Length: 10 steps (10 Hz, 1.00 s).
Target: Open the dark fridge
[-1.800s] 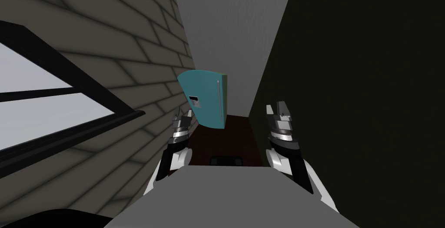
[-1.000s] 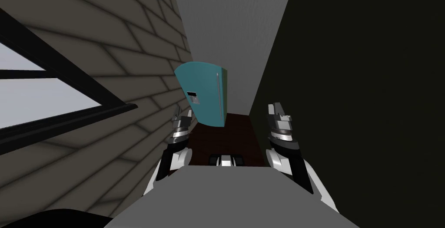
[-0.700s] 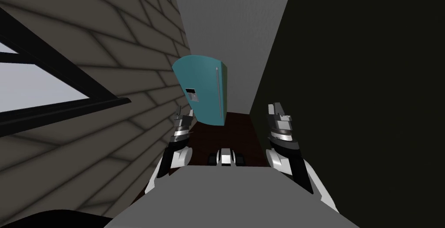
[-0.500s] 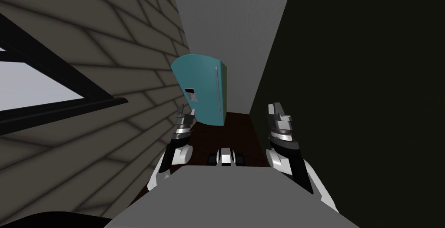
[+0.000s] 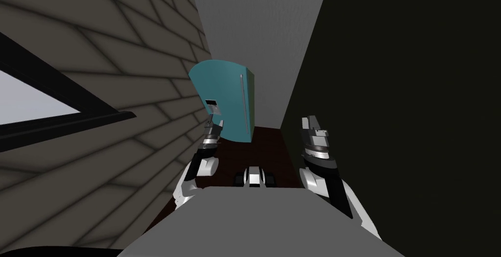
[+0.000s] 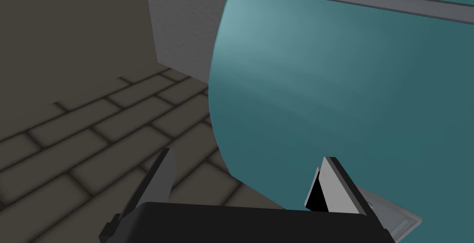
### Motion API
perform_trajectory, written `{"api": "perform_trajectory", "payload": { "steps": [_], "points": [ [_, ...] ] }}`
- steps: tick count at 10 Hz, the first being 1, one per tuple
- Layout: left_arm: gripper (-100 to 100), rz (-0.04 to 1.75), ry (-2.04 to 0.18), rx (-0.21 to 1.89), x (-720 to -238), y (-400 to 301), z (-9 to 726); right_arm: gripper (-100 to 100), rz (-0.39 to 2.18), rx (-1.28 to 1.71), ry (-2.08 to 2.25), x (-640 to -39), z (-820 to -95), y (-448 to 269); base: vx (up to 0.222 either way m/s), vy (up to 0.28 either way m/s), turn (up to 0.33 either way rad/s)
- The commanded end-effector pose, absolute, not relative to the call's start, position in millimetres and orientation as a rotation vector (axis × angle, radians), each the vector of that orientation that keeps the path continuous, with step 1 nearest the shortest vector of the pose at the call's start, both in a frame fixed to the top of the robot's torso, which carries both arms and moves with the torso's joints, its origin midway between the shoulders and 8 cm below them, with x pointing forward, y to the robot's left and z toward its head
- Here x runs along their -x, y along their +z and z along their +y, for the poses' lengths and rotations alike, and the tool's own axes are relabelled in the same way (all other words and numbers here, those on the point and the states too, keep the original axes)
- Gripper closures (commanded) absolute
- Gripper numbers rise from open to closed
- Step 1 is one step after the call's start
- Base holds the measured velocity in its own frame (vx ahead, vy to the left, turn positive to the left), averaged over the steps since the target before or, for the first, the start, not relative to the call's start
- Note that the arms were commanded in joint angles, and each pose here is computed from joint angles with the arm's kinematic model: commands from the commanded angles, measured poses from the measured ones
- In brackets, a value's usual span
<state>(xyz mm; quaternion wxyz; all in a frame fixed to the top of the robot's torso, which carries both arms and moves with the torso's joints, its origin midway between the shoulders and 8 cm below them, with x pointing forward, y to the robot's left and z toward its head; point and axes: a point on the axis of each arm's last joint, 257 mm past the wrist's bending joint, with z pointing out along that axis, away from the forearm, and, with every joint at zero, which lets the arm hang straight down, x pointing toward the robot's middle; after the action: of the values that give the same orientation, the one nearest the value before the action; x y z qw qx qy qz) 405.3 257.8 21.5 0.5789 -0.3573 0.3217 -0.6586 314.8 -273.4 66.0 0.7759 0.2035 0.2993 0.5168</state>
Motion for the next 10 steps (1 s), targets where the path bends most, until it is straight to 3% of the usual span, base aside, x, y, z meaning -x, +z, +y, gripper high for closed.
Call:
{"api": "perform_trajectory", "payload": {
  "steps": [1, 10],
  "points": [
    [-100, 0.782, -1.561, 0.852, -421.9, 23.3, 249.0, 0, 0.648, -0.440, 1.118, -314.8, -273.4, 66.0, 0.040, -0.035, -0.008],
    [-100, 0.873, -1.638, 0.912, -478.7, 44.7, 214.8, 0, 0.648, -0.440, 1.118, -314.8, -273.4, 66.0, 0.048, -0.036, -0.010]
  ]
}}
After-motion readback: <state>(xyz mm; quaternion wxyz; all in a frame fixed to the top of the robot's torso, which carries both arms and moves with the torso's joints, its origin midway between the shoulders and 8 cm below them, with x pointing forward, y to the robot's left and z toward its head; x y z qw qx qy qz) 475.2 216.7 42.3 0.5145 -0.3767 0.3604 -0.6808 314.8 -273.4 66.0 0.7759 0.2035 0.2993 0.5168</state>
